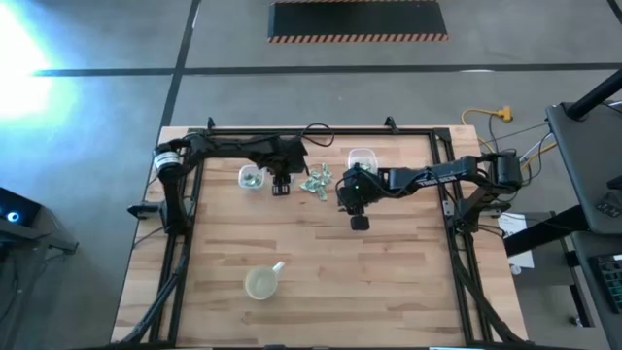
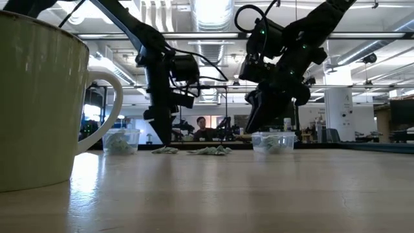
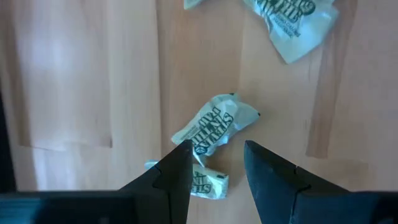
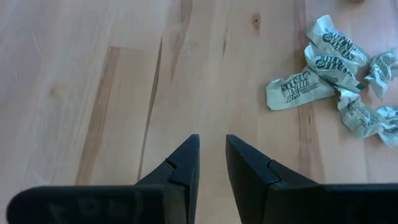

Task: Pick and place items into bin
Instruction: Put the green stevia packet into the square transparent bin

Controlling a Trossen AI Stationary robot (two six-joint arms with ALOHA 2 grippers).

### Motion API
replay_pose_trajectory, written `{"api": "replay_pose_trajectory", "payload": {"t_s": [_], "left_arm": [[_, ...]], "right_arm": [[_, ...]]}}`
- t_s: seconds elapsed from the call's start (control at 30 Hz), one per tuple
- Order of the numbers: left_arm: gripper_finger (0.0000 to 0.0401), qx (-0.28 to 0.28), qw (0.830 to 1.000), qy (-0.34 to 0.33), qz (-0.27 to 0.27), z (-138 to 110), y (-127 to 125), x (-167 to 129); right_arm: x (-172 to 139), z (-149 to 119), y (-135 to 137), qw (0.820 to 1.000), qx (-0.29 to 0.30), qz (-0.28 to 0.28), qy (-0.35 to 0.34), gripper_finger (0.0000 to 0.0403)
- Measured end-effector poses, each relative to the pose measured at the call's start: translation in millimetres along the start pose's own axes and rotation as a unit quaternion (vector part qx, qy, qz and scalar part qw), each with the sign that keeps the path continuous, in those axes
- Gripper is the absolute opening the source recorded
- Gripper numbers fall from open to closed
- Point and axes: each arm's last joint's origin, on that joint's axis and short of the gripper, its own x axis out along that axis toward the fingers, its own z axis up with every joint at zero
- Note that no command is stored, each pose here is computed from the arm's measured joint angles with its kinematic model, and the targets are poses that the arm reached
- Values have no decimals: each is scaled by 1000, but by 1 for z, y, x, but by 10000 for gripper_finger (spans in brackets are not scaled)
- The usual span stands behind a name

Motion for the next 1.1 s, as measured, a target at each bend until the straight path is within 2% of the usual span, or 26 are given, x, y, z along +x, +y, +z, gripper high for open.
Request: {"api": "replay_pose_trajectory", "payload": {"t_s": [0.63,0.77,1.0,1.1], "left_arm": [[122,-5,1000,2,1,3,-1,19],[92,-5,1000,0,1,4,-1,19],[11,-7,1000,-4,4,4,-1,18],[5,-7,1000,-4,4,4,-1,17]], "right_arm": [[0,2,0,1000,4,-2,-11,68],[0,2,0,1000,4,-3,-10,68],[0,2,0,1000,4,-2,-10,68],[0,2,0,1000,4,-2,-10,68]]}}
